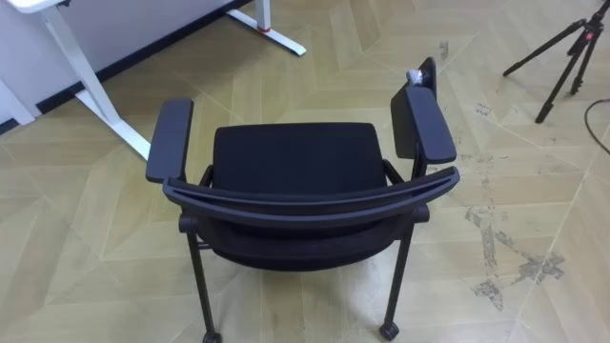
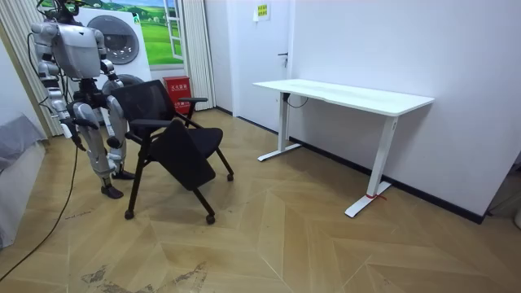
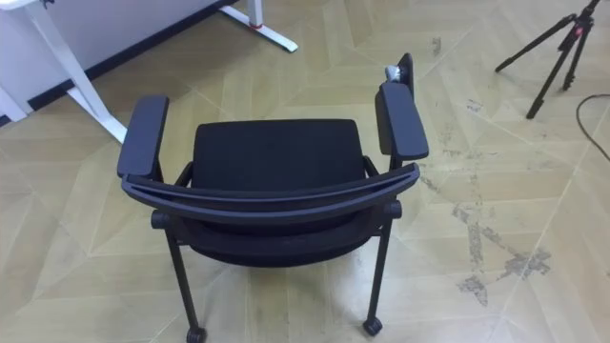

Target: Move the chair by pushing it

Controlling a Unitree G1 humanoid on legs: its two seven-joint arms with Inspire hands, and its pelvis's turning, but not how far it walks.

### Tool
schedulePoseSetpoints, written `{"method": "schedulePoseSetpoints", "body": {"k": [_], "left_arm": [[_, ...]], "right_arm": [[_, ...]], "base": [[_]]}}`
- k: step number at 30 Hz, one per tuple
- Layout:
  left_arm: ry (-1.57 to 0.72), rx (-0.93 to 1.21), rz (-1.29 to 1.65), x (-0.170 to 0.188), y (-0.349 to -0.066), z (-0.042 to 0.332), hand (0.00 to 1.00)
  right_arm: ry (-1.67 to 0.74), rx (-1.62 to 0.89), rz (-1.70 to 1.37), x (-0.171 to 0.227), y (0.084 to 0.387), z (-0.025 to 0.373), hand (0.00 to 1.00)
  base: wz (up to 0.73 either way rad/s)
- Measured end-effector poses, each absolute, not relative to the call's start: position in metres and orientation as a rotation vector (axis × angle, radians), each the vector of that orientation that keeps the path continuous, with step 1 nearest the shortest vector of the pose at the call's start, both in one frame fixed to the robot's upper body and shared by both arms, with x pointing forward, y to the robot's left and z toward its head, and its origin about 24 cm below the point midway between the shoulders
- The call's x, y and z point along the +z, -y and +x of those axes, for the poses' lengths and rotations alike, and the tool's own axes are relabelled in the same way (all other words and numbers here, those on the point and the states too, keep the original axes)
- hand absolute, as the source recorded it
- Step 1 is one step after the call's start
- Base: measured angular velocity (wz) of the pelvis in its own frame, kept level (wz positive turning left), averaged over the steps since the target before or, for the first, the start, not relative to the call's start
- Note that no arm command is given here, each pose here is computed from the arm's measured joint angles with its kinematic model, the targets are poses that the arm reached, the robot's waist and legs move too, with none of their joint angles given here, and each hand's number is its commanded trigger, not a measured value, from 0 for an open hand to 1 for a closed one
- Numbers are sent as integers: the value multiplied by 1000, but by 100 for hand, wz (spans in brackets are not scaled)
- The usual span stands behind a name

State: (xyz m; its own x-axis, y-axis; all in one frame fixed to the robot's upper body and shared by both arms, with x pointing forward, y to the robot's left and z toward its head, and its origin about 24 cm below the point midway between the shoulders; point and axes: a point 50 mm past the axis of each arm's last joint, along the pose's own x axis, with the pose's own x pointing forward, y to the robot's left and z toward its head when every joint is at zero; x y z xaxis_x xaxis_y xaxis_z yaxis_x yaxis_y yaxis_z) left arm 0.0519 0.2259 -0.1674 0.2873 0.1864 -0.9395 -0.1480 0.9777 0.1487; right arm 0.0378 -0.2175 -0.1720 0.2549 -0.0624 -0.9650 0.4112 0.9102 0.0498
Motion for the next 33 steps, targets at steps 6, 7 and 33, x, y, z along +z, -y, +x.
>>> {"method": "schedulePoseSetpoints", "body": {"k": [6, 7, 33], "left_arm": [[-1259, 224, 36, -167, -226, 52, 0], [-1256, 223, 36, -167, -226, 52, 0], [-1272, 304, 11, -169, -223, 48, 0]], "right_arm": [[-1277, -326, 319, -172, 217, 38, 0], [-1276, -324, 319, -172, 218, 38, 0], [-1285, -358, 278, -171, 221, 39, 0]], "base": [[0], [-3], [-1]]}}
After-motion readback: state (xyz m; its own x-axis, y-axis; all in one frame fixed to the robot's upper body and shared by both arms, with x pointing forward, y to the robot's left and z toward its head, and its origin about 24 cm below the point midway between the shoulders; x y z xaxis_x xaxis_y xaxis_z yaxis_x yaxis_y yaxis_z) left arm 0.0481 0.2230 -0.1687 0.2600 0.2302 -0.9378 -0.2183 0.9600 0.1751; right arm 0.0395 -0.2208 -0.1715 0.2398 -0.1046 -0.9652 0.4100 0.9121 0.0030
